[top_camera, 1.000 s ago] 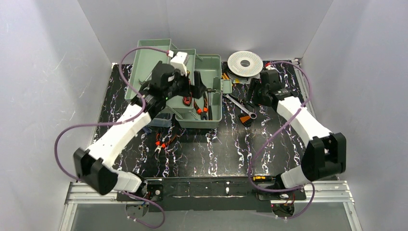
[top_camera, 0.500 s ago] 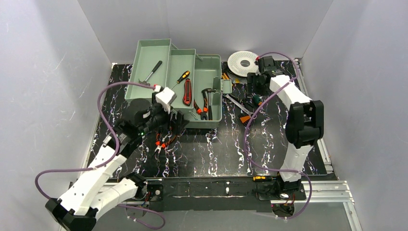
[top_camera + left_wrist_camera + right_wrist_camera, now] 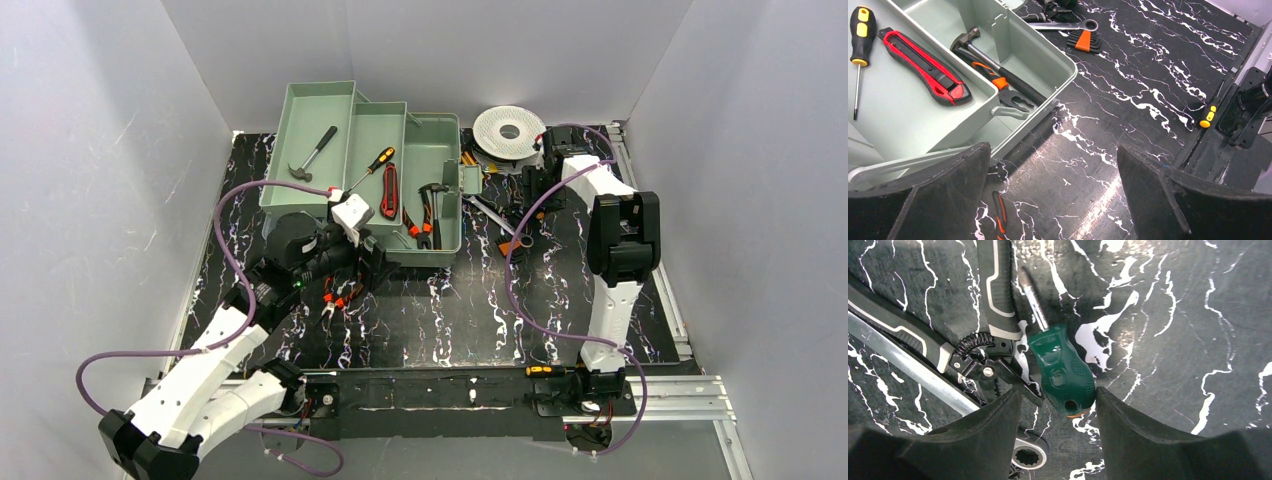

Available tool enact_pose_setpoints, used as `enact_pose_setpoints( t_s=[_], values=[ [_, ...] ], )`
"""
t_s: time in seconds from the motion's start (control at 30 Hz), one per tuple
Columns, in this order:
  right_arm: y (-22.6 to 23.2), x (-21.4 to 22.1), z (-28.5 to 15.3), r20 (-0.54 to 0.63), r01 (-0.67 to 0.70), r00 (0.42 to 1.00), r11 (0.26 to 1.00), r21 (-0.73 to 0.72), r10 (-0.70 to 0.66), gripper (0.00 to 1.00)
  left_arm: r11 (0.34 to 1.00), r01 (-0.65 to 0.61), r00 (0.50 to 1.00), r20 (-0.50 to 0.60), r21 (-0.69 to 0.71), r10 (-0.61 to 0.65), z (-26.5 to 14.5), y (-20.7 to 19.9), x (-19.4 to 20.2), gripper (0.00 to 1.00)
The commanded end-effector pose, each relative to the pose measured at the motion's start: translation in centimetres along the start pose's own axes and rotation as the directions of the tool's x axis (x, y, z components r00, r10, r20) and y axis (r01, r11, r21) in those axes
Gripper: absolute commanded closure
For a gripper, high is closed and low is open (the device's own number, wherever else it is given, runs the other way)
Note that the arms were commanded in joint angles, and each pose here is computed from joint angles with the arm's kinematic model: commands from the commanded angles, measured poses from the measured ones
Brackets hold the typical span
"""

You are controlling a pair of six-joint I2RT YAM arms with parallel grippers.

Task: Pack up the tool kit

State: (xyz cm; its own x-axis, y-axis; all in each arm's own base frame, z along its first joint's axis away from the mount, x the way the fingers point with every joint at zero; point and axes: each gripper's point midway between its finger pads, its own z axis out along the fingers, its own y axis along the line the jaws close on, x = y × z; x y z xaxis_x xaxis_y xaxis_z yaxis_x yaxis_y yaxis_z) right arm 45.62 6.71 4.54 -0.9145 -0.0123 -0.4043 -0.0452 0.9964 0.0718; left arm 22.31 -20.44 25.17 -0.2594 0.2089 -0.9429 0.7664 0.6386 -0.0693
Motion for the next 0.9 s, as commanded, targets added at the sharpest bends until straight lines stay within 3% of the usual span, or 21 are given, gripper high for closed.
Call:
enact_pose_setpoints(
  t_s=[0.0,0.07,0.13,0.23,0.4,0.57,0.73,0.87],
  values=[
    [1.7,-1.0,0.0,0.016,0.009,1.0,0.997,-0.081,-0.007,0.38,0.999,-0.026,1.0,0.018,0.044,0.025,0.3,-0.6,-0.3,0.02],
    [1.7,-0.9,0.1,0.011,-0.002,1.0,0.996,-0.085,0.003,0.45,0.997,-0.026,1.0,0.012,0.072,0.026,0.6,-1.0,-0.3,0.02],
    [1.5,-1.1,-0.4,0.028,-0.009,1.0,0.997,-0.072,0.011,0.61,0.993,-0.029,1.0,0.01,0.113,0.028,0.8,-1.6,-0.3,0.02],
    [0.9,-1.7,-2.2,0.092,-0.031,0.995,0.999,-0.034,0.034,0.73,0.99,-0.021,1.0,0.009,0.141,0.02,1.1,-2.0,-0.3,0.02],
    [0.4,-2.7,-7.0,0.247,-0.075,0.966,0.997,-0.011,0.075,0.83,0.993,-0.008,1.0,0.008,0.119,0.007,1.3,-1.6,-0.2,0.02],
    [4.6,-3.7,-13.5,0.43,0.012,0.897,0.967,-0.253,0.102,0.86,0.993,0.0,1.0,0.014,0.117,-0.002,1.5,-1.6,-0.4,0.02],
    [11.3,-2.5,-20.2,0.533,0.219,0.83,0.781,-0.585,0.166,0.87,0.993,-0.001,1.0,0.031,0.115,-0.002,1.4,-1.6,-0.9,0.02],
    [14.9,-1.9,-23.9,0.54,0.303,0.823,0.669,-0.679,0.176,0.89,0.998,-0.004,0.998,0.06,0.067,0.0,1.0,-0.9,-1.4,0.02]
  ],
)
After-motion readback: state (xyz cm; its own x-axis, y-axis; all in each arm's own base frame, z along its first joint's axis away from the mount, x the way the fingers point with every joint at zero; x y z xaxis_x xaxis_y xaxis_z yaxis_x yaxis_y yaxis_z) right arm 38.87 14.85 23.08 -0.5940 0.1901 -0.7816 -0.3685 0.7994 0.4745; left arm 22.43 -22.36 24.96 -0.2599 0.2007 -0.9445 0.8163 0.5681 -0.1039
